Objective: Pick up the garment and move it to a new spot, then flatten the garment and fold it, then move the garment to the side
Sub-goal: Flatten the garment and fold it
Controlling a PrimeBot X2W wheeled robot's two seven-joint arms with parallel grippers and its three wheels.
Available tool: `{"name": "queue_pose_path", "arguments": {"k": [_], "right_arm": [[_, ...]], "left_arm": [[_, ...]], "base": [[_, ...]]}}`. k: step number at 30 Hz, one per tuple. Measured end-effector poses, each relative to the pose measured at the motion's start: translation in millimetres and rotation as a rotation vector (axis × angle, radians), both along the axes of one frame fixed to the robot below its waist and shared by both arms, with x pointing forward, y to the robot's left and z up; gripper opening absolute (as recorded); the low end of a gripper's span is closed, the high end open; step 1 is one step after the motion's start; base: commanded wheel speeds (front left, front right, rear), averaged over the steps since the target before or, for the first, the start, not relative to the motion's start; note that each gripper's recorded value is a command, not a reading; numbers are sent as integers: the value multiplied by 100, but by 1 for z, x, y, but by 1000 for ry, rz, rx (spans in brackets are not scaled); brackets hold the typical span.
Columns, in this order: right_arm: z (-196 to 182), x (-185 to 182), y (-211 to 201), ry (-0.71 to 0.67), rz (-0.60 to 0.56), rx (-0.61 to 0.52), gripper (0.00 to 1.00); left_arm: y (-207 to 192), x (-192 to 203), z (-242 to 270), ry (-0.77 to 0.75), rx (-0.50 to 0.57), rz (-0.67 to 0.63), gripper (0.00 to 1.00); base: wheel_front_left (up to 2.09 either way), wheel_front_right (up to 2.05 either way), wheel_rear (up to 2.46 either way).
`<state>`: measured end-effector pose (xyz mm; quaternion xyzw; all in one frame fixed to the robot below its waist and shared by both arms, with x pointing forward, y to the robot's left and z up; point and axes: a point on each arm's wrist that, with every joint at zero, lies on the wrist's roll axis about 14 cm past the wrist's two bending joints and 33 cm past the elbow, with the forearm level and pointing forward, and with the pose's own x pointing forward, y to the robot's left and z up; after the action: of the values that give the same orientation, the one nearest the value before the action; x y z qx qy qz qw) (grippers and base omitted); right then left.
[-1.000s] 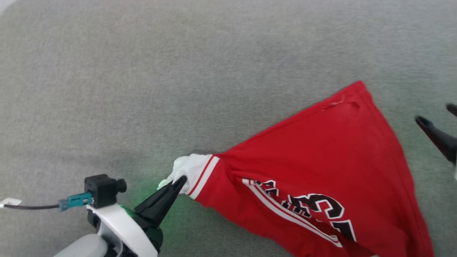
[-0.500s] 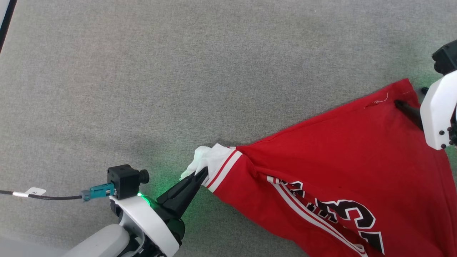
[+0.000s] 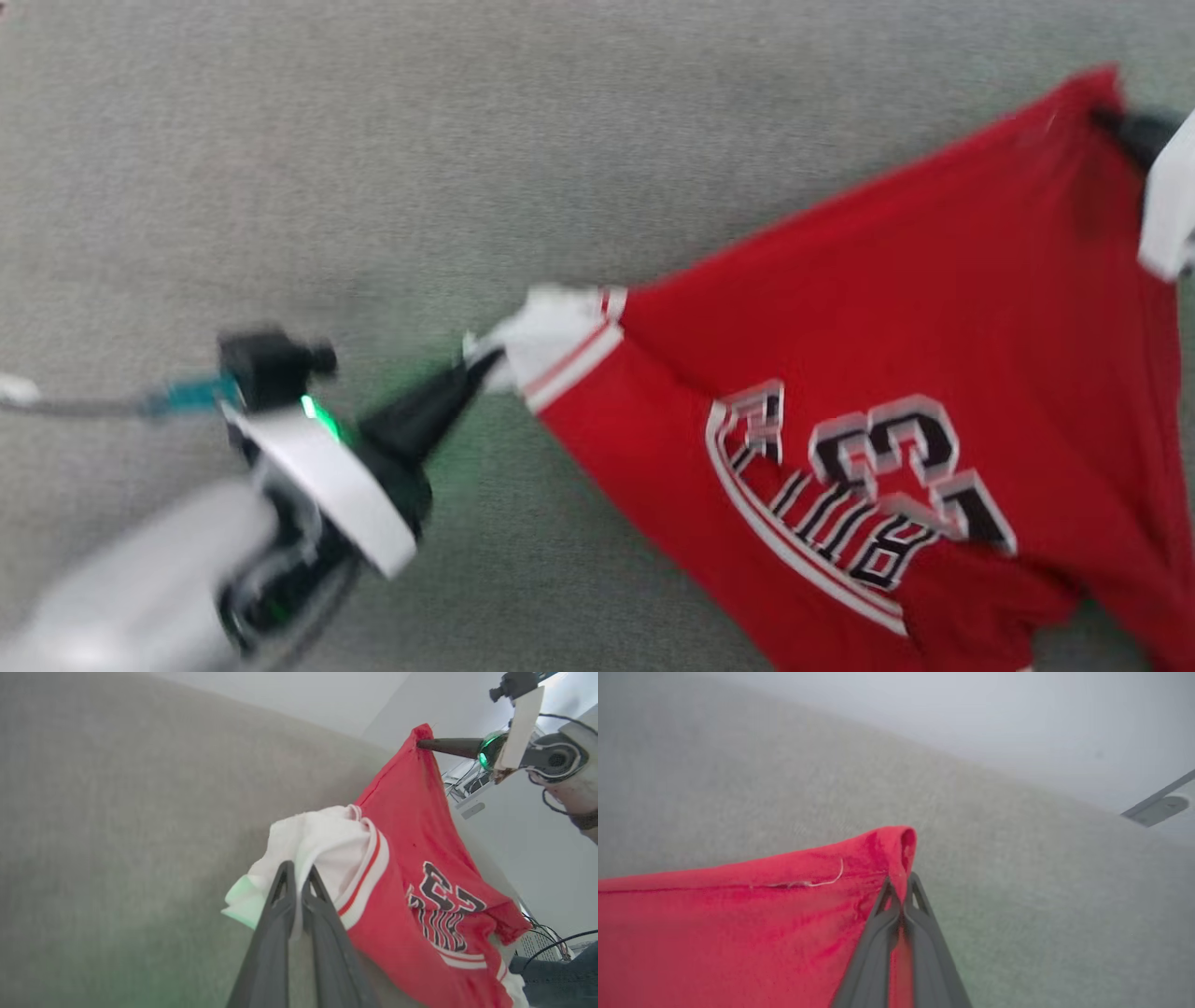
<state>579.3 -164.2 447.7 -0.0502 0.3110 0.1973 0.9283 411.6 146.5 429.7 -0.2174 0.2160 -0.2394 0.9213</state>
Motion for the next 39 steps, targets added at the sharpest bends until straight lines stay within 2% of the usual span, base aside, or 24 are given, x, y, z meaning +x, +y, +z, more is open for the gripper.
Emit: {"name": "queue_pose_path", "arguments": {"k": [2,3,4,6,8,12,16,18,23,27,30,32,35,39], "right_arm": [[25,17,-11,-90,-59,35,0],[25,17,-11,-90,-59,35,0],[53,34,-18,-179,-109,71,0],[67,42,-22,-225,-135,92,0],[97,57,-29,-314,-180,125,0],[159,84,-43,-495,-270,217,0],[208,101,-55,-654,-328,241,0],[232,106,-58,-736,-350,262,0],[270,107,-73,-872,-403,277,0],[256,112,-76,-850,-419,254,0],[231,114,-73,-804,-415,232,0],[202,113,-70,-746,-401,206,0],[151,101,-60,-635,-361,166,0],[84,66,-57,-473,-319,146,0]], "left_arm": [[0,27,22,-60,6,-20,0],[0,27,22,-60,6,-20,0],[1,57,48,-120,4,-23,0],[2,72,61,-152,9,-22,0],[6,104,88,-207,5,-7,0],[16,165,145,-315,-10,49,0],[33,217,195,-423,-3,136,0],[36,236,223,-497,3,167,0],[22,255,291,-669,-87,187,0],[13,254,288,-668,-120,167,0],[4,247,248,-589,-82,123,0],[-7,236,216,-521,-72,78,0],[-23,210,179,-429,-119,23,0],[-37,160,122,-287,-135,-44,0]], "base": [[0,0,0],[0,0,0],[0,0,0],[0,0,0],[0,0,0],[0,0,0],[0,0,0],[0,0,0],[0,0,0],[0,0,0],[0,0,0],[0,0,0],[0,0,0],[0,0,0]]}}
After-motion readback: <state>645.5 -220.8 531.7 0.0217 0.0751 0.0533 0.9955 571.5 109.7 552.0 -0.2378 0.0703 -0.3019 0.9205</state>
